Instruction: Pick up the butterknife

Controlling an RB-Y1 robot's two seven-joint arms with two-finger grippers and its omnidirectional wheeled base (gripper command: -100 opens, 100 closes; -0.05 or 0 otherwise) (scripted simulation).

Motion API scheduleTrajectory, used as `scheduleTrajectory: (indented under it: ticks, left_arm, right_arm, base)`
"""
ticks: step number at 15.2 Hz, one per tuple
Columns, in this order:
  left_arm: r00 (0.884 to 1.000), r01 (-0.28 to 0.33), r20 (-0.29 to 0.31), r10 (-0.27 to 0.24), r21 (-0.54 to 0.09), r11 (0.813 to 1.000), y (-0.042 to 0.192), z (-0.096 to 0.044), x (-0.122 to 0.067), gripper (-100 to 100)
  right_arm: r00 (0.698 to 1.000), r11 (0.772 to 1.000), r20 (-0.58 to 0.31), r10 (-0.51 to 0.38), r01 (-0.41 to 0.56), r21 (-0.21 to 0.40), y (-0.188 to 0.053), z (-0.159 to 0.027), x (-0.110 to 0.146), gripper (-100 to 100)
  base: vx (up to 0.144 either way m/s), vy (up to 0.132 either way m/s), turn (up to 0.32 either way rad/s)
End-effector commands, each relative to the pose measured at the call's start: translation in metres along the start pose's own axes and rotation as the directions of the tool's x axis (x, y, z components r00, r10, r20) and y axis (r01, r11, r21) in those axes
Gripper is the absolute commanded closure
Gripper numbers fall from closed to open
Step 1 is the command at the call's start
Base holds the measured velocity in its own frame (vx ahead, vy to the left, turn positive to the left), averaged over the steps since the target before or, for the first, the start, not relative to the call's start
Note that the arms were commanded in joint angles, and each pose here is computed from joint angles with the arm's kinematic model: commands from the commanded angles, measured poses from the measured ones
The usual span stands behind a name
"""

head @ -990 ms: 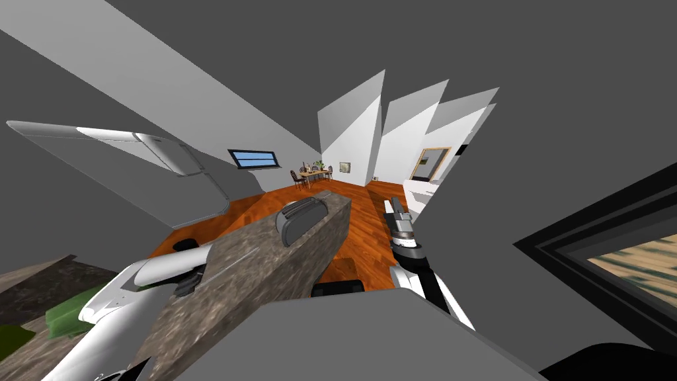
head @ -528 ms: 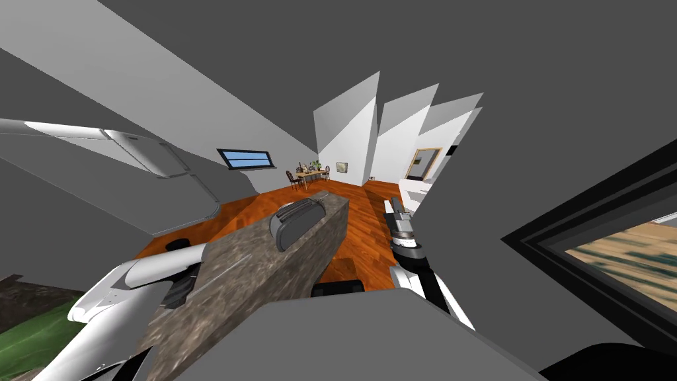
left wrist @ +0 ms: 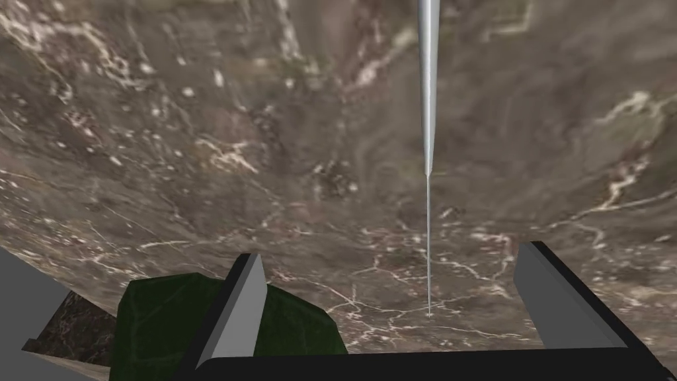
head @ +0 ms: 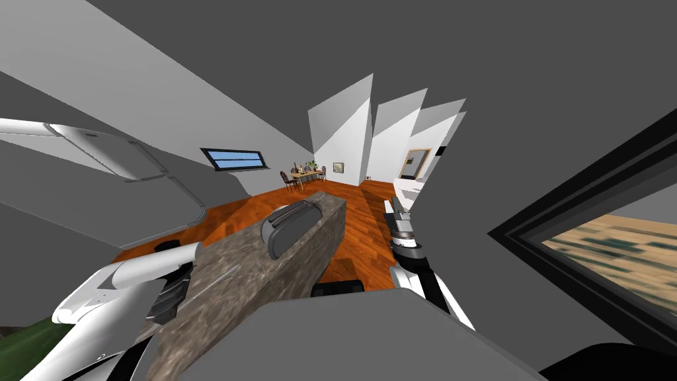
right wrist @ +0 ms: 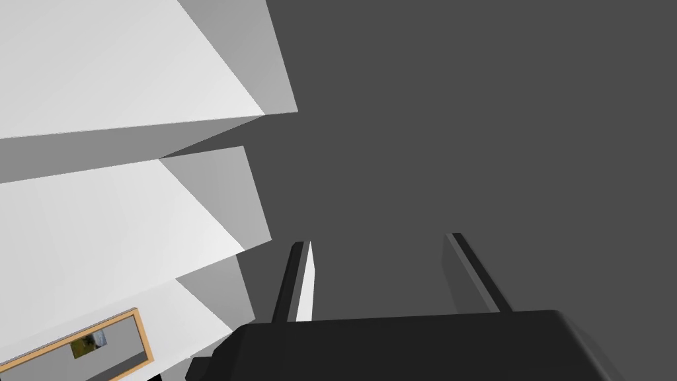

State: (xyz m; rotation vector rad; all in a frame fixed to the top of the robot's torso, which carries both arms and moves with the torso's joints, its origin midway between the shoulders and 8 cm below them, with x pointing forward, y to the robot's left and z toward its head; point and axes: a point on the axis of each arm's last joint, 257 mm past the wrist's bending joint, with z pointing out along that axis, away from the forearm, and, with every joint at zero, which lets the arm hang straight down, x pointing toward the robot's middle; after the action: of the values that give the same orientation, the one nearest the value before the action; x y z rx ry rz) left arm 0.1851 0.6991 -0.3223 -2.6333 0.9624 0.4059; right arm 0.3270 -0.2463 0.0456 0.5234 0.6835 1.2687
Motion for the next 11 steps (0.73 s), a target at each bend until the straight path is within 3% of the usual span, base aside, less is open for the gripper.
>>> scheduleTrajectory:
  ticks: [1, 4, 11]
  left_arm:
    - [1.000, 0.009, 0.000, -0.009, -0.034, 0.999, 0.007, -0.001, -0.002, -100]
    - [0.999, 0.044, -0.009, -0.045, -0.119, 0.992, 0.023, -0.002, -0.005, -100]
    - [0.996, 0.077, -0.017, -0.084, -0.233, 0.969, 0.046, -0.007, -0.007, -100]
  right_arm:
    - [1.000, 1.000, 0.000, 0.000, 0.000, 0.000, 0.000, 0.000, 0.000, 0]
    - [1.000, 1.000, 0.000, 0.000, 0.000, 0.000, 0.000, 0.000, 0.000, 0]
    - [1.000, 1.000, 0.000, 0.000, 0.000, 0.000, 0.000, 0.000, 0.000, 0]
  base:
    - [0.029, 0.007, -0.032]
    - [0.029, 0.007, -0.089]
    - [0.016, 0.005, -0.062]
